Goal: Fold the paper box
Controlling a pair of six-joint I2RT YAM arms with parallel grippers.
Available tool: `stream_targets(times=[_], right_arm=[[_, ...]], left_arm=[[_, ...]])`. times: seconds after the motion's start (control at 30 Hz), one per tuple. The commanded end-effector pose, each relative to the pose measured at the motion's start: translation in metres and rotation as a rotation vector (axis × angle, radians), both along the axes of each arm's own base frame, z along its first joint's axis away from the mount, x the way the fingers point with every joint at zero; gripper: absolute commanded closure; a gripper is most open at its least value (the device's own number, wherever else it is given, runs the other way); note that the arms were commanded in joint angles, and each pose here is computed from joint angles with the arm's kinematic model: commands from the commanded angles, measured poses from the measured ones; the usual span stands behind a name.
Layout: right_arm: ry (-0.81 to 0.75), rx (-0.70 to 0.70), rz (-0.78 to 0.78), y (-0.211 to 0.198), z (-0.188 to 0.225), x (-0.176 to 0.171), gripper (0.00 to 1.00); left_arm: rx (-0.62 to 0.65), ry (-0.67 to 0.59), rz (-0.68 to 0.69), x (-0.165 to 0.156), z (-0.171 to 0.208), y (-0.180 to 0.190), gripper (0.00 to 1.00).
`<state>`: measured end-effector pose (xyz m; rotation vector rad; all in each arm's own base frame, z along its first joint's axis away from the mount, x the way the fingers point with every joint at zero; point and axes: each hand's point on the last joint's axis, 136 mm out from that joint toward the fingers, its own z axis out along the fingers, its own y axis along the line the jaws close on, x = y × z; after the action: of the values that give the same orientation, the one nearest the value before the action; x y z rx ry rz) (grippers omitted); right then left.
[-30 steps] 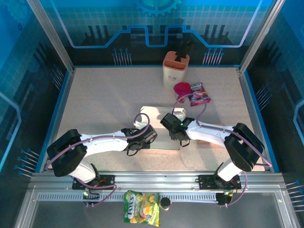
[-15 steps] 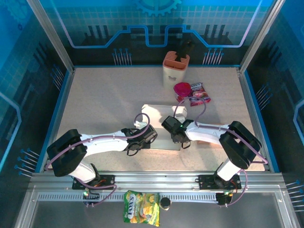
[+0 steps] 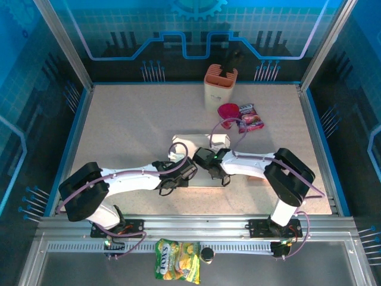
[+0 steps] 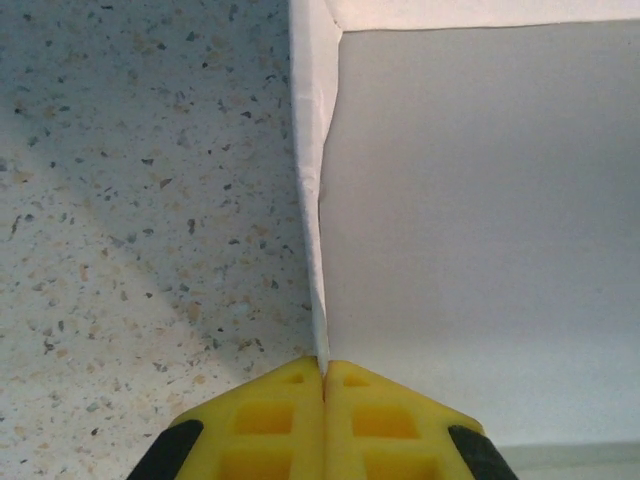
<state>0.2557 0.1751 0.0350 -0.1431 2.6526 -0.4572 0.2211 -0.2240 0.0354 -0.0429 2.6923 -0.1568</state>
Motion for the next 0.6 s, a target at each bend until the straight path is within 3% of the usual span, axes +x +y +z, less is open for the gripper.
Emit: stream_targets(times=[0.0,0.23,0.43,0.57], right_arm=[[-0.002,-0.155,0.012,-0.011,0.009,-0.004,1.0],[0.024,0.022,0.069,0.015,-0.005,-0.005,0.99],[0.012,0.204,0.147,0.035,0.013,-0.006,0.68],[-0.014,0.263,0.186,0.034,0.04,-0.009,0.54]], left_arm=[[-0.007,-0.027,0.02,0.004,0.009,0.0,1.0],[0.007,-0.037,0.047,0.004,0.009,0.008,1.0],[0.002,-0.054,0.092,0.009,0.01,0.017,1.0],[0.016,-0.066,0.102,0.013,0.015,0.022,1.0]])
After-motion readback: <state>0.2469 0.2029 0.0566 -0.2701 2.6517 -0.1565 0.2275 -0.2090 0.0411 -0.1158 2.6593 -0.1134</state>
